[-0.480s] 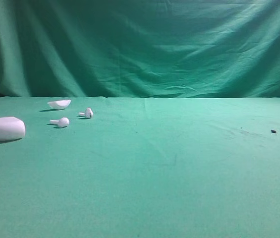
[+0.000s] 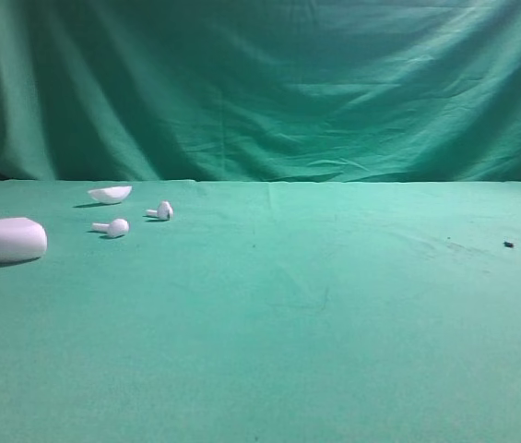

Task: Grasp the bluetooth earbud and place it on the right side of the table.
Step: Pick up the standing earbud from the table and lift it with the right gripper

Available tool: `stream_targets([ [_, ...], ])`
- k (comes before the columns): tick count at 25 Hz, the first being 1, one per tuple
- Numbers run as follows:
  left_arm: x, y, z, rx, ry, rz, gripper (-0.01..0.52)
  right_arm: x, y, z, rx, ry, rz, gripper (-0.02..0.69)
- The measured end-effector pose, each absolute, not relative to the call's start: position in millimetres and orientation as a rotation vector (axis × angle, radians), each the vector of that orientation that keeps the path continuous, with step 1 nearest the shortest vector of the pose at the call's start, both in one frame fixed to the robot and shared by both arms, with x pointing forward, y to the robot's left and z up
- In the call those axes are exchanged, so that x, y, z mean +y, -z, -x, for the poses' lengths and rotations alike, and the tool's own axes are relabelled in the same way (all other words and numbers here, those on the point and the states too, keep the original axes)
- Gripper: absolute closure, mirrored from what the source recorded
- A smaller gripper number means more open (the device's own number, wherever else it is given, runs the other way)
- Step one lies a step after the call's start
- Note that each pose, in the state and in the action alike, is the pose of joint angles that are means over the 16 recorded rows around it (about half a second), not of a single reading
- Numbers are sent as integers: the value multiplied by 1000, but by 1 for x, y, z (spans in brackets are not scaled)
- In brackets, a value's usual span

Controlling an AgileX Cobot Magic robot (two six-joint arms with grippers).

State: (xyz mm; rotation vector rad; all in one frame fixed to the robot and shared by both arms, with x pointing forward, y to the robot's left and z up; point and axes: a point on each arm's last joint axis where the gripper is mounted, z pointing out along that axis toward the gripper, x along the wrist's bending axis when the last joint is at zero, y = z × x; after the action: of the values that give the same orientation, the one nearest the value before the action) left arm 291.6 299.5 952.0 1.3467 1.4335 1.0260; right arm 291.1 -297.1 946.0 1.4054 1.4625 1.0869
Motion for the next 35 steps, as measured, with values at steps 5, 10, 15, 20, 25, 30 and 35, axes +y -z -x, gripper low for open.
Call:
stream_targets([
  [5,299,-952,-292,1434,-1026,-1347,514,-296,-951,-293,1419,-1134,-1366,665],
  [10,299,-952,-292,1434,-1026,-1347,514,-295,-967,-295,1291,-1258,-1256,665],
  [15,299,-952,-292,1434,-1026,-1347,514,-294,-991,-294,1158,-1370,-1152,665],
  [20,299,-952,-292,1434,-1026,-1347,514,-294,-1022,-297,1124,-1417,-1182,665],
  [25,299,-952,-292,1434,-1026,-1347,514,-293,-1044,-310,1240,-1350,-1352,665],
  [30,299,-952,-292,1434,-1026,-1347,514,-289,-1060,-336,1443,-1193,-1542,665],
  [35,299,-952,-292,1434,-1026,-1347,514,-278,-1070,-374,1717,-1019,-1605,665],
])
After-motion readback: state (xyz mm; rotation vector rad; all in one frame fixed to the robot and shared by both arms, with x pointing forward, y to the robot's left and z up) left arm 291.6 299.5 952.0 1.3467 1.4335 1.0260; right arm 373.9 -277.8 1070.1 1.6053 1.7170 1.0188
